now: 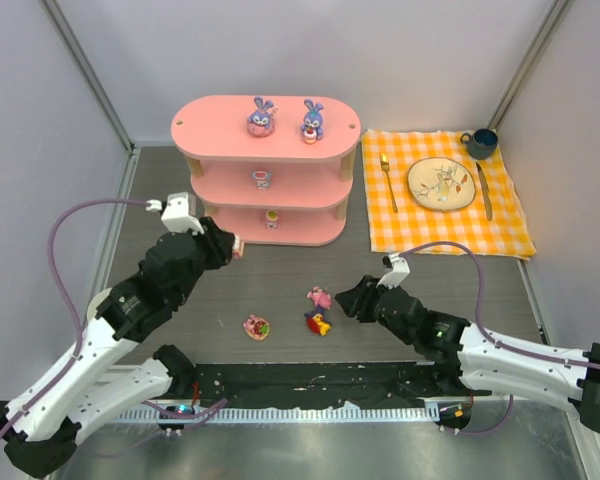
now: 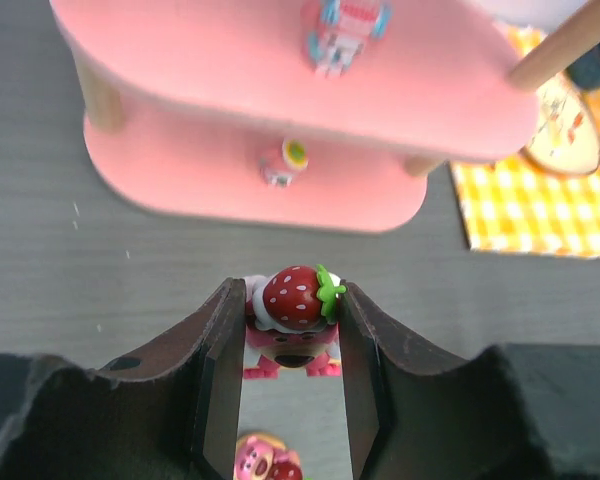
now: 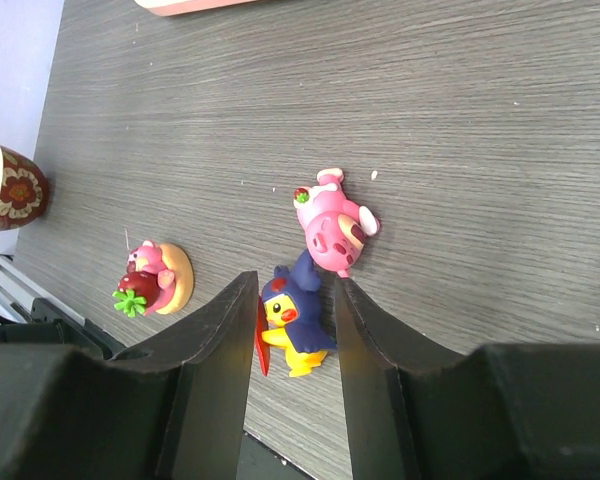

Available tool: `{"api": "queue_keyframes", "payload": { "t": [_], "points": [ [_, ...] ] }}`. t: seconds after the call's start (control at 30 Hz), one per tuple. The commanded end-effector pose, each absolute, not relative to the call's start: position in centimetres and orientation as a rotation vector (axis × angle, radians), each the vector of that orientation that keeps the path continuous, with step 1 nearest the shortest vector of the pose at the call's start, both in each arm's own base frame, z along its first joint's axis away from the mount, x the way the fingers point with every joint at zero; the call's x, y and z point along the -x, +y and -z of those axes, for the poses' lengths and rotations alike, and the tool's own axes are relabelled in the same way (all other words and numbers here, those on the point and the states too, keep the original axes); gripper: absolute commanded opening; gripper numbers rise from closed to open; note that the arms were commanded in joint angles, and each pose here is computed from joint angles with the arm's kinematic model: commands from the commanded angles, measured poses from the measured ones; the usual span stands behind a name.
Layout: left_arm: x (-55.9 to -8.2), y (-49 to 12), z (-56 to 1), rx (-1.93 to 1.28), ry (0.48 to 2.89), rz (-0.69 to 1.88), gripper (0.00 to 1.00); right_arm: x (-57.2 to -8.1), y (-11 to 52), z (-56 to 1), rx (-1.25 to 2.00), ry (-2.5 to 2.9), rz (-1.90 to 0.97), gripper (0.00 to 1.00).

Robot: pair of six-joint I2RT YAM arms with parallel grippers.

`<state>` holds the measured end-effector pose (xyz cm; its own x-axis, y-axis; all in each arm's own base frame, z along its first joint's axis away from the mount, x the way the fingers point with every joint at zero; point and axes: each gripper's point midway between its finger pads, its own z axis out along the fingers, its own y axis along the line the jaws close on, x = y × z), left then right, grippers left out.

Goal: Place and organize the plastic toys onto the shelf

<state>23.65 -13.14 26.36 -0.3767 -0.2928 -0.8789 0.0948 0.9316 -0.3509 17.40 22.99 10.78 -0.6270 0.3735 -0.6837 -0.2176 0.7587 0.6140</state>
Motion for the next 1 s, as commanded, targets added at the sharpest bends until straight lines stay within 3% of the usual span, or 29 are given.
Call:
{"api": "queue_keyframes", "payload": {
  "t": [0.0,0.47,0.67,0.97],
  "points": [
    [-24.8,-12.4,-33.5,0.101,1.758,0.363,0.0,-18.0,24.1,-13.3,-0.105,2.027,-0.902,0.43],
    [-28.5,-12.1,-49.5,-0.012,1.445,0.171,0.0,-17.6,22.9,-13.8,-0.134,2.017,-0.908,0.43],
    [-32.3,-12.4,-52.2,-0.046,1.396,0.091,0.0,-17.3,22.3,-13.8,-0.15,2.011,-0.914,0.43],
    [-37.4,-9.9,-53.5,0.006,1.406,0.187,0.0,-17.2,21.0,-13.6,-0.175,2.007,-0.885,0.43]
  ]
}}
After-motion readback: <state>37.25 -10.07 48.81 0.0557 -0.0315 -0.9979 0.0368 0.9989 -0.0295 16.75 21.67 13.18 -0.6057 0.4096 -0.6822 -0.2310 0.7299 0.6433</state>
